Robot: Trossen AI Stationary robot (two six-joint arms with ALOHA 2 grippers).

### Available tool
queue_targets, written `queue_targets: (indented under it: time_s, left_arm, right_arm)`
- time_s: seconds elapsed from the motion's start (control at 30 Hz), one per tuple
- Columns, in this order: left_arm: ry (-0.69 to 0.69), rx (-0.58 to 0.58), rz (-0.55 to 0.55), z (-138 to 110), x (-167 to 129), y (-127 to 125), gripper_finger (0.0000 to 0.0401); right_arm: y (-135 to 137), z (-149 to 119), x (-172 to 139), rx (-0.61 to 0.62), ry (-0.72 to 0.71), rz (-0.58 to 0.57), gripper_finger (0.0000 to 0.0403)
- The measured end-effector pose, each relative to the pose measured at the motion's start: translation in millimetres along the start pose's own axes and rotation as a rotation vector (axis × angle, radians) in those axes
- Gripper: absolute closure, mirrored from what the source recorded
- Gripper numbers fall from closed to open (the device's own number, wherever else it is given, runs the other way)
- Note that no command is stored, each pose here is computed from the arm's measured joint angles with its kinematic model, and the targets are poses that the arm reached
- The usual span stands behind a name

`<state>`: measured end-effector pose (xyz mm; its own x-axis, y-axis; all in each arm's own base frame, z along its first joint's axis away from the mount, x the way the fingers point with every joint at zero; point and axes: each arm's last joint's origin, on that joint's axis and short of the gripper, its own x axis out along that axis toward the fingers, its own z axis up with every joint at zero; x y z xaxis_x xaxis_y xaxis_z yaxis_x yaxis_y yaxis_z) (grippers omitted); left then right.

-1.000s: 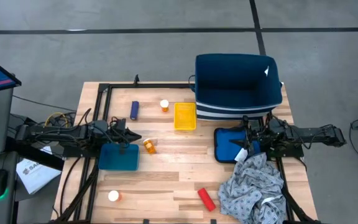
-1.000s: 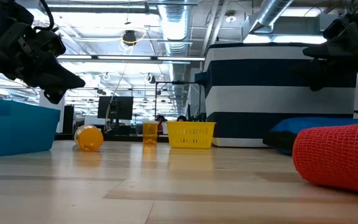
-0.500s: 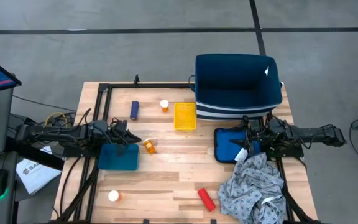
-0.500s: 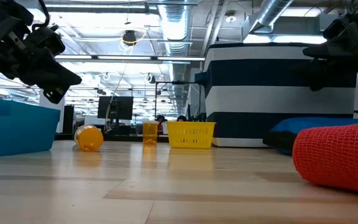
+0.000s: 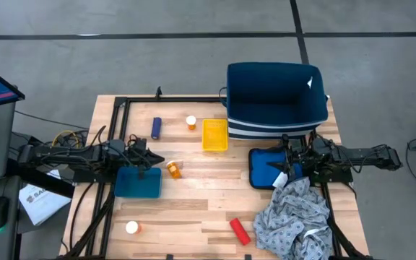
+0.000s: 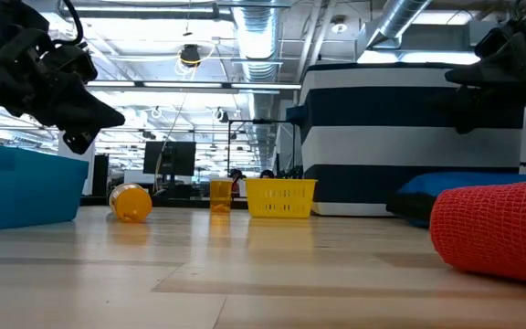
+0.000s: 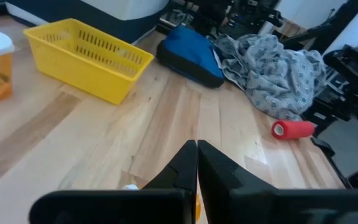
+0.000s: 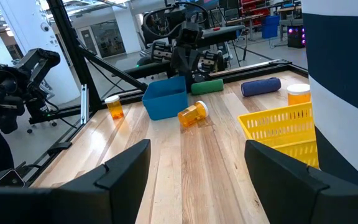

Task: Pick & place medical supplies in basket/bin
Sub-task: Put the blue bandage into the blue bin

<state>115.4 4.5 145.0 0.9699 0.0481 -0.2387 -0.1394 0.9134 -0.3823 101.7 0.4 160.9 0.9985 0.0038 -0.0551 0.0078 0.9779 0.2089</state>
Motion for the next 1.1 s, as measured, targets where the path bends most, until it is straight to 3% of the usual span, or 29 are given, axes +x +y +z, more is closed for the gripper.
queue_targets:
  time_s: [0.43,0.67,0.9,1.1]
  left_arm:
    - [-0.028,0.068,-0.005,3,0,-1,0.0386]
    - [0.015,-0.035,0.013,-1,4,1,0.0383]
    - [0.076,-0.050,0.056,-6,8,5,0.0352]
    - [-0.082,-0.042,0.008,8,10,-1,0.0348]
  right_arm:
    - [0,0,0,0.000,0.000,0.000,0.0145]
    - [0,0,0,0.000,0.000,0.000,0.0145]
    - [0,0,0,0.000,0.000,0.000,0.0145]
    - [0,0,0,0.000,0.000,0.000,0.0145]
